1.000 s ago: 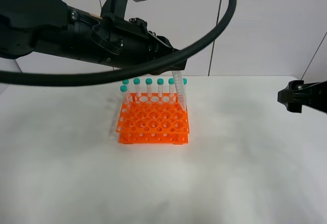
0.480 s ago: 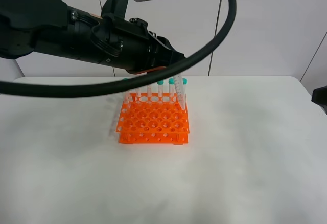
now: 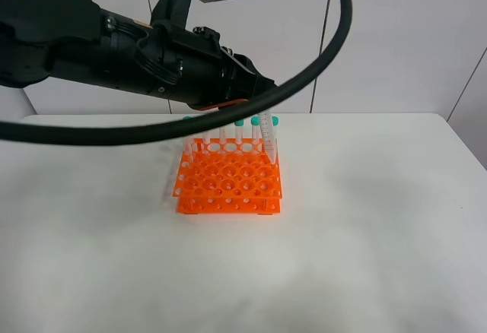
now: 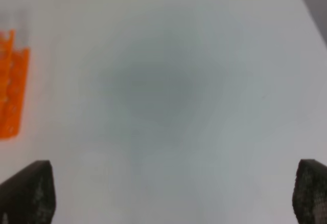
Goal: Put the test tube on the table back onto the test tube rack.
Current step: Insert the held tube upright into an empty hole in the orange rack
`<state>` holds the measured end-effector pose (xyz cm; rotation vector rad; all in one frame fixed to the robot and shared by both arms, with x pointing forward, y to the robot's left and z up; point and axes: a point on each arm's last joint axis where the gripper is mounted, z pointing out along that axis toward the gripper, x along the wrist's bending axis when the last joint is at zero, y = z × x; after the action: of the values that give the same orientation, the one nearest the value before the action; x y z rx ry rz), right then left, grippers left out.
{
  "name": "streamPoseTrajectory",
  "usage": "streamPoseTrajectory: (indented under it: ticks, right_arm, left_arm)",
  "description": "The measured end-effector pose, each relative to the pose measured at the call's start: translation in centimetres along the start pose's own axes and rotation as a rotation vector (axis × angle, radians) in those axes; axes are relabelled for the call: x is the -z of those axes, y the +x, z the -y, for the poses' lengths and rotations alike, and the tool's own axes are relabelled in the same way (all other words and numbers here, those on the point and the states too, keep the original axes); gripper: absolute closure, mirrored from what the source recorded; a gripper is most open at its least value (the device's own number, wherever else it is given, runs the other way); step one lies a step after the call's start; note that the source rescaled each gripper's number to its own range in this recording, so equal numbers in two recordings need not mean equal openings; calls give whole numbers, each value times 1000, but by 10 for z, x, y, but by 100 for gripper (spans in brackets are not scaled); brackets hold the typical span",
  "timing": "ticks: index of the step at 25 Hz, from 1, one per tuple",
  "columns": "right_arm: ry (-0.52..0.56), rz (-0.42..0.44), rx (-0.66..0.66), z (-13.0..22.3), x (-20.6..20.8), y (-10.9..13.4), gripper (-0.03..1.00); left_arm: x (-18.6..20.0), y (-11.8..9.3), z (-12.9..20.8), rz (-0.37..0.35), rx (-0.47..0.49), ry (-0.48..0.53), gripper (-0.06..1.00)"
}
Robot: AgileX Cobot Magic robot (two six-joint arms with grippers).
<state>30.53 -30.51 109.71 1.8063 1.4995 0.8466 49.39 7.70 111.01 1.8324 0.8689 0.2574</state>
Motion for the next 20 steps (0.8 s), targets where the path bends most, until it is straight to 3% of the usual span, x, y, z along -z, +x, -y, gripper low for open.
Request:
streamPoseTrajectory:
  ticks: [5,13,20]
  right_arm:
    - [-49,-49,13,11,19,0,-3]
    - [-115,35,50,31,43,-14,-3]
    - [-203,29,30,44,60,-18,-3]
  left_arm:
    - [0,0,0,2,-2,4,94]
    - [0,0,1,4,-4,8,94]
    - [0,0,1,4,-5,8,94]
